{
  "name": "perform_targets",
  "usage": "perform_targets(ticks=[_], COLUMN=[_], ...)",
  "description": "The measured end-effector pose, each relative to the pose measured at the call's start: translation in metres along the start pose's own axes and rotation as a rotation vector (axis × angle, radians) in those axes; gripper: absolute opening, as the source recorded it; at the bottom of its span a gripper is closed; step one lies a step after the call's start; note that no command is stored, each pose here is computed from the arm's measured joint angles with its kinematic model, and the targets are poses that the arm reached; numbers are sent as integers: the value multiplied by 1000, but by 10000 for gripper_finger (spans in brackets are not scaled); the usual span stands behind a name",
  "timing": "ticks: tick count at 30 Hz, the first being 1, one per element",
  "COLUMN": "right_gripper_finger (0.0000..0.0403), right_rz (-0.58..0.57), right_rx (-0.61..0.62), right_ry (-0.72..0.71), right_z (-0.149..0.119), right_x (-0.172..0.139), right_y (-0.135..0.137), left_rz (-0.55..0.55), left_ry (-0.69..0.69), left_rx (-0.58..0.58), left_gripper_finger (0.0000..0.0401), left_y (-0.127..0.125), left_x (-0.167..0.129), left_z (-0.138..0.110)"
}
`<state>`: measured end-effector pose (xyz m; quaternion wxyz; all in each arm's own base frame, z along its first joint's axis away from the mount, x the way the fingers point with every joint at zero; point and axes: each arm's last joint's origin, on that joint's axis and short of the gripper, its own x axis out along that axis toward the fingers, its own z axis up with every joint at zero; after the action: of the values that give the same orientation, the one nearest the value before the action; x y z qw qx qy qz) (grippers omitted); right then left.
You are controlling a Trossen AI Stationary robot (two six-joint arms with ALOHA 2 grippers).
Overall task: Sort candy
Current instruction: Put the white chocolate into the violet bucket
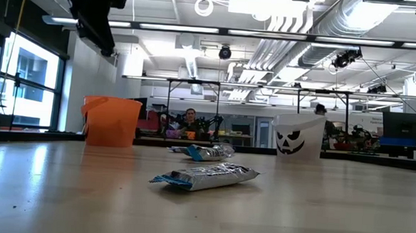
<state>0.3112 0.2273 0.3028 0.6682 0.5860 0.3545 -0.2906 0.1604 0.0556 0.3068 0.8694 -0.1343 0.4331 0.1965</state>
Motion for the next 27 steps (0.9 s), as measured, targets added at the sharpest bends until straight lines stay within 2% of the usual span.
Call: perform_targets(ticks=[6, 12, 15, 19, 21, 23, 27], right_gripper_finger=[139, 139, 139, 139, 139, 139, 139], right_rz=[-11, -66, -79, -81, -84, -88, -77], right_rx=[-40, -69, -155, -340, -366, -259, 217], right_ry=[21, 2, -7, -13, -17, -18, -68], right_z=[16, 22, 25, 28, 31, 35, 43], right_x=[41, 72, 80, 83, 84, 85, 91], right_y=[13, 11, 10, 11, 12, 13, 14], left_rz=[6, 7, 5, 9, 15, 23, 40], left_ry=[49, 69, 70, 71, 76, 91, 118], left_rx=[63, 141, 180, 214, 221, 224, 218], left_gripper_finger=[152, 152, 152, 152, 152, 152, 152], left_y=[1, 1, 1, 3, 5, 7, 13], left_x=[0, 0, 0, 0, 0, 0, -1], left_z=[-5, -7, -7, -7, -7, -8, -10])
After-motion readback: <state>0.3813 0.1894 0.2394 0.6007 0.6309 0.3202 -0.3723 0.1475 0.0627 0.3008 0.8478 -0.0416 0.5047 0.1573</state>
